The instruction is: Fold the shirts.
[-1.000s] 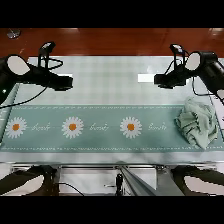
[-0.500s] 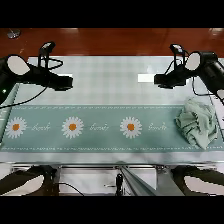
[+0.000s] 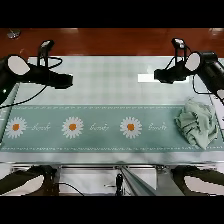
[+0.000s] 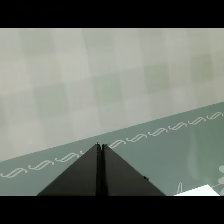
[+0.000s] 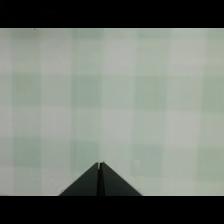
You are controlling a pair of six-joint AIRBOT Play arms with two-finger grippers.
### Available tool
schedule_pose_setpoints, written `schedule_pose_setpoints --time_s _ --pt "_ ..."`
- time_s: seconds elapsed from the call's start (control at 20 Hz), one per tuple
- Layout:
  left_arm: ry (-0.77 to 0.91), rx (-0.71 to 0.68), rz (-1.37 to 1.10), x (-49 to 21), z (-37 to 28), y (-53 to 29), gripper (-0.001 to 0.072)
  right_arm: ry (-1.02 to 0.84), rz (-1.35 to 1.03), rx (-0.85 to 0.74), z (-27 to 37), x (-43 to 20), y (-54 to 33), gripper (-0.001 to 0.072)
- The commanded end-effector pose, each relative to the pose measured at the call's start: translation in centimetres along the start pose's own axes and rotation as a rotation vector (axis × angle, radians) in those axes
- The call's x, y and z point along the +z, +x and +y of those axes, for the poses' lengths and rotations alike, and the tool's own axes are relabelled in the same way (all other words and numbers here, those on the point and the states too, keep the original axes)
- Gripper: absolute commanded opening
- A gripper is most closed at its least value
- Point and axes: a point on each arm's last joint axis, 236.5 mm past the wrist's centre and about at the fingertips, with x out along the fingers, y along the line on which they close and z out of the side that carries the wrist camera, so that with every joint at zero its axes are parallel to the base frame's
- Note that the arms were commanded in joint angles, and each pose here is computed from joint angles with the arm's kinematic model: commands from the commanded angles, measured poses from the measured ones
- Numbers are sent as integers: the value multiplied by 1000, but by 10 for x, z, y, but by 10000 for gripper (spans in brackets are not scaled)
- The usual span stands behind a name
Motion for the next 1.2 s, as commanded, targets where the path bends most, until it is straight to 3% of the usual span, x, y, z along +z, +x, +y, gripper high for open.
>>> schedule_pose_setpoints --time_s 0.0,0.05,0.1,0.35,0.45,0.65,0.8,0.85,0.95,1.0,1.05,1.15 --pt "-2 13 -83 20 4 3 48 6 -176 33 8 41 -3 40" --pt "-5 19 -105 26 7 6 297 -2 -211 10 0 50 -5 371" --pt "-7 25 -113 29 10 11 711 -2 -210 -22 -11 50 -6 628" --pt "-14 34 -70 21 17 27 702 101 241 -353 -146 -60 -56 628" --pt "-15 34 -66 20 17 28 701 190 274 -438 -181 -106 -87 627" --pt "-19 30 -55 16 16 29 701 528 264 -472 -203 -205 -85 627" --pt "-19 27 -28 10 15 30 701 628 336 -386 -189 -254 -50 626" --pt "-18 26 -20 8 16 30 701 632 348 -366 -186 -257 -43 554" --pt "34 59 22 -1 27 27 701 598 348 -293 -176 -249 -29 257" --pt "33 85 61 -9 39 23 701 581 338 -230 -166 -239 -23 60" --pt "11 97 98 -16 50 16 702 550 303 -168 -157 -219 -23 25" --pt "-64 109 150 -31 73 -6 702 463 127 -51 -140 -141 -46 25"
